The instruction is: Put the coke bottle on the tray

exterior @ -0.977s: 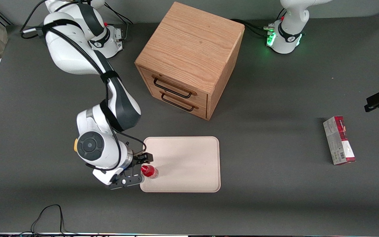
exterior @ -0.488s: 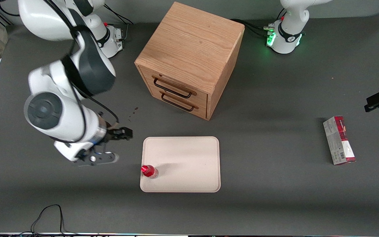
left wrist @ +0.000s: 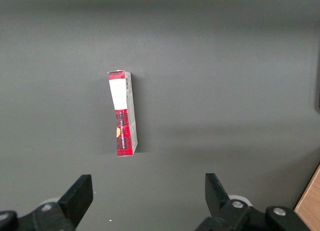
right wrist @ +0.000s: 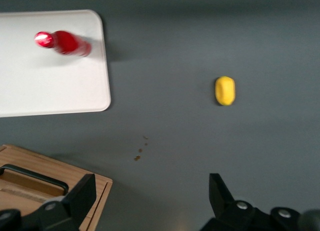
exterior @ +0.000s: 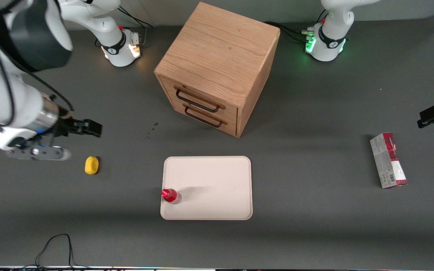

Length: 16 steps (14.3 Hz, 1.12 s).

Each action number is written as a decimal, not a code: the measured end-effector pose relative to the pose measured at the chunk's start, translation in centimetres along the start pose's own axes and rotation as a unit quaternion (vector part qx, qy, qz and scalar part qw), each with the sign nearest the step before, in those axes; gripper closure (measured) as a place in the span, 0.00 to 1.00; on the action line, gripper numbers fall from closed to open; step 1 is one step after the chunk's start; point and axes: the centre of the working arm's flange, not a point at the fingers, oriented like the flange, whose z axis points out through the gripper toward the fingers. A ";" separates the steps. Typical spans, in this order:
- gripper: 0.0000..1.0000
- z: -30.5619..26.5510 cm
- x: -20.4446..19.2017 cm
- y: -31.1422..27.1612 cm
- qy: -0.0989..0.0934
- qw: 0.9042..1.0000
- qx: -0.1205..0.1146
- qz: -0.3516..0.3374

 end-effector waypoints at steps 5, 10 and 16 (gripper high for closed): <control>0.00 -0.3 -1.7 8.8 0.033 0.998 0.017 0.044; 0.00 -0.2 -3.6 12.7 0.034 0.999 0.019 0.011; 0.00 -0.9 -4.1 15.3 0.038 0.999 0.019 -0.012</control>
